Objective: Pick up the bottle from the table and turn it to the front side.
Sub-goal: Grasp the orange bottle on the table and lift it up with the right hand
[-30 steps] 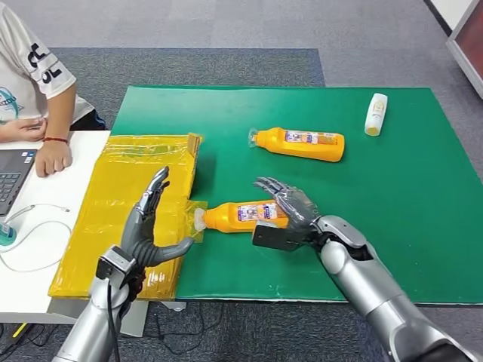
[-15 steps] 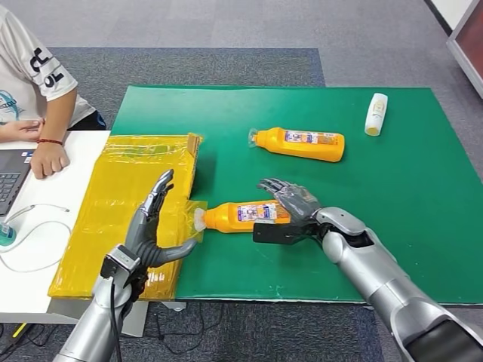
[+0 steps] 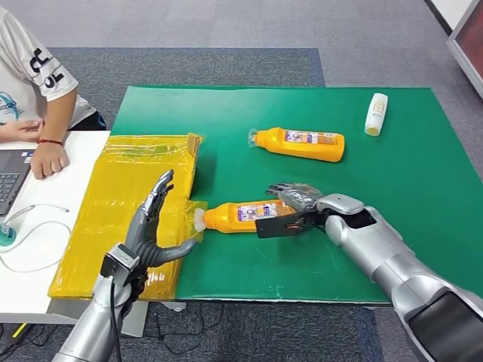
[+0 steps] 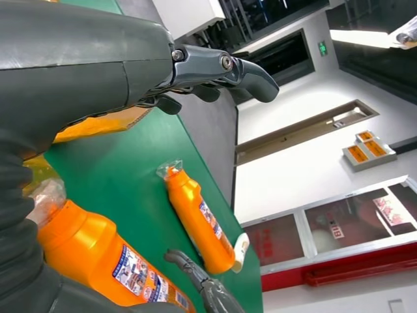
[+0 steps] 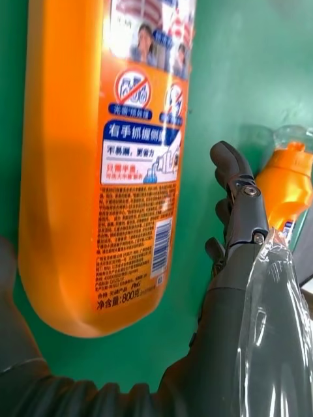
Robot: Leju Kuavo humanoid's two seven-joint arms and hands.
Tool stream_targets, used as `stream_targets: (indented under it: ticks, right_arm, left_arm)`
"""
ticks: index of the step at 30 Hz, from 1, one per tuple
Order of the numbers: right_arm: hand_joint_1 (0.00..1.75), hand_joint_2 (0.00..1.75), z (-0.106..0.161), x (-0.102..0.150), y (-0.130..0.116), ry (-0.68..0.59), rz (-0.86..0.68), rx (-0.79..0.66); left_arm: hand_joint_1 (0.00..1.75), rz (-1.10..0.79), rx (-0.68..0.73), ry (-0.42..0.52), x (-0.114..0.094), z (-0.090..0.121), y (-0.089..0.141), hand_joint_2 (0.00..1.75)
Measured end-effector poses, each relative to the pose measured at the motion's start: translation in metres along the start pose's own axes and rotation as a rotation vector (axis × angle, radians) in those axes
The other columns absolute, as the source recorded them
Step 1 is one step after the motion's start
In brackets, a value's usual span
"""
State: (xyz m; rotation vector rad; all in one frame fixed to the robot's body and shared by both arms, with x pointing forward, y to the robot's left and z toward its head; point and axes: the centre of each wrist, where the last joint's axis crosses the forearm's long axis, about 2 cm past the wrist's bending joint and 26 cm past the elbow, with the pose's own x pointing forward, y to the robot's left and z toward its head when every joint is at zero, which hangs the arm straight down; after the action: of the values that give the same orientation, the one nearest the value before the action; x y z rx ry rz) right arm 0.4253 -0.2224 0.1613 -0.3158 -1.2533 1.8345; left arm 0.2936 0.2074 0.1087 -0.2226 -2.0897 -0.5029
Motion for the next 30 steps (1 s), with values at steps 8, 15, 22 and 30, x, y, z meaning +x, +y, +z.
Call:
stream_targets:
  ticks: [8,15,22,30]
  right_arm:
    - [0.0,1.75,-0.001,-0.006,0.004,0.046,0.005,0.056]
    - [0.0,1.75,-0.001,-0.009,0.007,0.072,0.008,0.095]
    - [0.0,1.75,-0.001,-0.011,0.008,0.077,0.004,0.104]
    - [0.0,1.75,0.001,-0.015,0.012,0.039,-0.06,0.082]
  left_arm:
    - [0.0,0.002,-0.001,0.006,-0.002,0.001,0.001,1.75]
    - [0.0,0.013,0.001,0.01,-0.003,0.001,0.001,1.75]
    - [0.0,0.014,0.0,0.011,-0.004,0.0,0.001,1.75]
    - [0.0,0.02,-0.006,0.014,-0.005,-0.001,0.001,1.75]
